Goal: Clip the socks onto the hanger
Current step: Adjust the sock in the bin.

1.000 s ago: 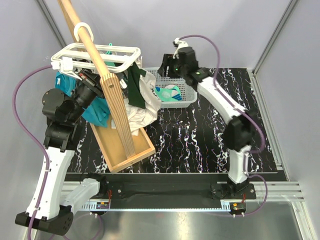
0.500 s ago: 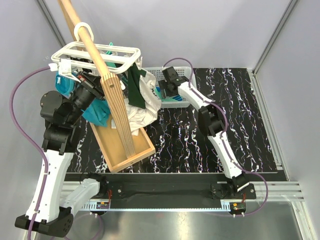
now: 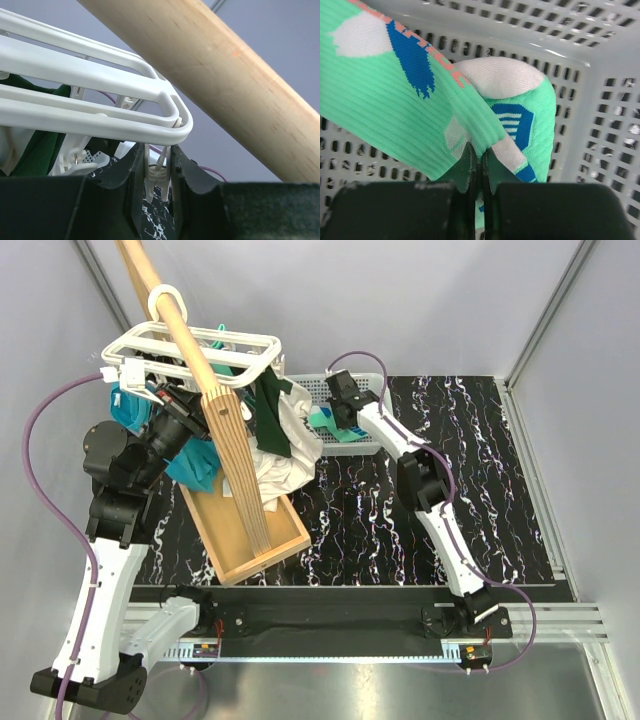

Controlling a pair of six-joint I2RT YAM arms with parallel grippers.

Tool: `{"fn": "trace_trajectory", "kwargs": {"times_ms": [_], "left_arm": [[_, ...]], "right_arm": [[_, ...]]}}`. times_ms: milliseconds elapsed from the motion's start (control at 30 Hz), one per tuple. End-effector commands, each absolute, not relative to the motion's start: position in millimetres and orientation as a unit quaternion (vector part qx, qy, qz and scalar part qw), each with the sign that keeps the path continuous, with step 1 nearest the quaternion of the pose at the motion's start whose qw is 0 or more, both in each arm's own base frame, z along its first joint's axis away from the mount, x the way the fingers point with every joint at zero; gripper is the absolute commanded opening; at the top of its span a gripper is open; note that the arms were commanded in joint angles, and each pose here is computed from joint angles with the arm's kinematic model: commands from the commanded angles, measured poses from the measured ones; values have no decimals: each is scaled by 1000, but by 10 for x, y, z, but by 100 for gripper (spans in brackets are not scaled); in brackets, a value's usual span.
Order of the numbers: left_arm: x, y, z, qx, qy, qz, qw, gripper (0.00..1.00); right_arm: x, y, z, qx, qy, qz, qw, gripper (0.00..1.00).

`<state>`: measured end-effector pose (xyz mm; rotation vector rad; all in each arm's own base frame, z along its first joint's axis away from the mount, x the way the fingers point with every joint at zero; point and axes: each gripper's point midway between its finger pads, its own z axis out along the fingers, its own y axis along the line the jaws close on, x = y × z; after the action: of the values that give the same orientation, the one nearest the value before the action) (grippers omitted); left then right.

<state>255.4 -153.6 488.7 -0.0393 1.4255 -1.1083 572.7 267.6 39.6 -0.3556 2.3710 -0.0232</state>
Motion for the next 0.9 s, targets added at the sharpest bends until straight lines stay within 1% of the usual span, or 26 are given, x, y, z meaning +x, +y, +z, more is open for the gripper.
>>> {"fn": "trace_trajectory", "kwargs": {"times_ms": [0, 33, 67, 100, 133, 233, 367, 500, 533, 600, 633, 667, 733, 800, 867], "left_arm": [[2507, -1544, 4975, -2, 604, -487, 631, 0], [2507, -1546, 4966, -2, 604, -487, 631, 0], [2505, -1544, 4967, -2, 603, -487, 632, 0], [2503, -1540, 4965, -4, 603, -487, 631, 0], [2501, -1542, 4967, -4, 602, -488, 632, 0], [2505, -1552, 4952, -4, 602, -492, 629, 0], [2508, -1557, 4931, -4, 604, -492, 626, 0], [2507, -1556, 4918, -5, 606, -492, 626, 0], [2507, -1559, 4911, -5, 606, -492, 624, 0], [2510, -1562, 4910, -4, 607, -493, 624, 0], [2507, -1562, 4905, -5, 607, -493, 623, 0], [2508, -1564, 4898, -4, 608, -493, 622, 0], [2510, -1565, 4894, -4, 608, -493, 622, 0], [2508, -1565, 4897, -3, 607, -494, 623, 0], [2494, -1564, 4898, -2, 606, -494, 623, 0]], "right_arm": [[5959, 2300, 1085, -96, 897, -35, 430, 0], [5953, 2254, 1393, -88, 888, -26, 451, 0], [5976, 2236, 1528, -80, 880, -17, 468, 0], [5933, 2136, 1463, -76, 884, -19, 460, 0], [5918, 2083, 1677, -68, 877, -13, 476, 0], [5871, 1961, 1632, -62, 885, -8, 461, 0], [5738, 1904, 1428, -63, 904, -18, 422, 0], [5583, 1955, 1266, -65, 914, 7, 400, 1], [5561, 1972, 1306, -67, 914, 14, 401, 15], [5525, 2038, 1315, -78, 914, 31, 397, 39], [5533, 2048, 1344, -81, 912, 33, 400, 56], [5550, 2048, 1374, -85, 910, 31, 404, 60], [5620, 2025, 1467, -85, 904, 21, 417, 63], [5705, 2091, 1598, -105, 893, 30, 437, 63], [5760, 2194, 1610, -136, 885, 46, 443, 62]]}}
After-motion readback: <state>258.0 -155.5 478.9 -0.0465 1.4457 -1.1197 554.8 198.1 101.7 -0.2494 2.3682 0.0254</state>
